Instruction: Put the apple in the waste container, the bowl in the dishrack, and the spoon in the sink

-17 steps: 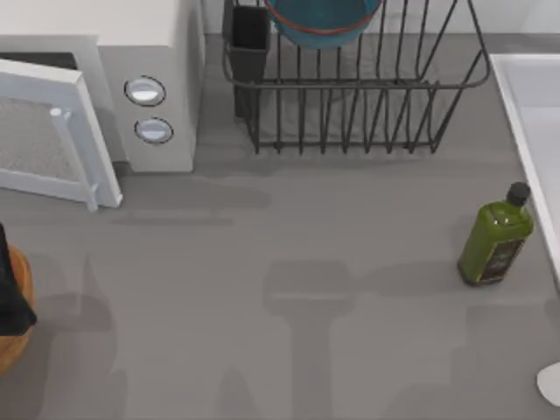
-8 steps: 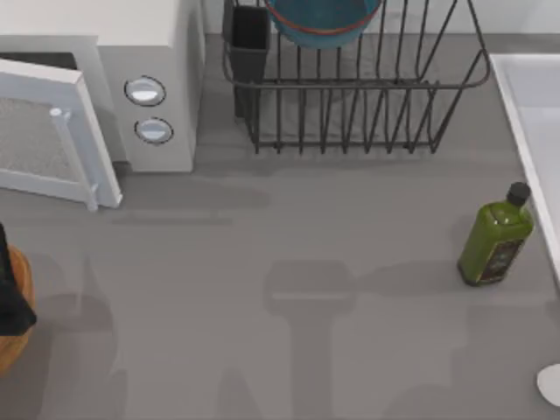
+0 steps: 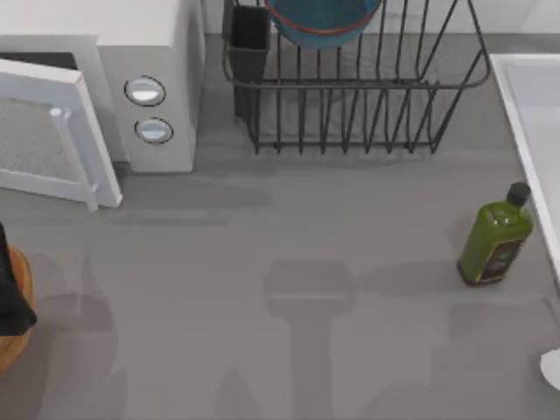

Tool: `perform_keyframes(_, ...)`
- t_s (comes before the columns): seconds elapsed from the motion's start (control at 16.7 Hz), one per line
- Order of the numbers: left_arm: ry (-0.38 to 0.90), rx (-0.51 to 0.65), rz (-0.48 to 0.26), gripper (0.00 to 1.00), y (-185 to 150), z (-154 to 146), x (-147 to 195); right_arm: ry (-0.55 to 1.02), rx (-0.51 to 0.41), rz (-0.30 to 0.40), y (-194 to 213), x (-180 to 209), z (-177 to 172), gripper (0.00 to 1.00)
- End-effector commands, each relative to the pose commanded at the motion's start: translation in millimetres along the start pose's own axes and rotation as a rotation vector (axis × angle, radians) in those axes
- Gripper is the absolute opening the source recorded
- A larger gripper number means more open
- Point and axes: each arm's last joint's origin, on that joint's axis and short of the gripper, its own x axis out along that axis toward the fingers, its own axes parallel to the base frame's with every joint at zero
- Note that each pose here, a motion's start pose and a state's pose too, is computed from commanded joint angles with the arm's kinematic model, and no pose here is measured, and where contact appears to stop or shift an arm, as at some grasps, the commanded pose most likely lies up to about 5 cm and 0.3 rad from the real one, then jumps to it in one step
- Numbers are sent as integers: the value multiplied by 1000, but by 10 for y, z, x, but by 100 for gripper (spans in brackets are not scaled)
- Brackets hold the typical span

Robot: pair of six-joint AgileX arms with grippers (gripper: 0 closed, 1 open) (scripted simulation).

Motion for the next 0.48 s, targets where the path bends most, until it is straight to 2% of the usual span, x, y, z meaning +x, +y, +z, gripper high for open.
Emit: perform_keyframes(0.48,0,0,0,100,0,0,0,2,6,4,32,-721,-16,0)
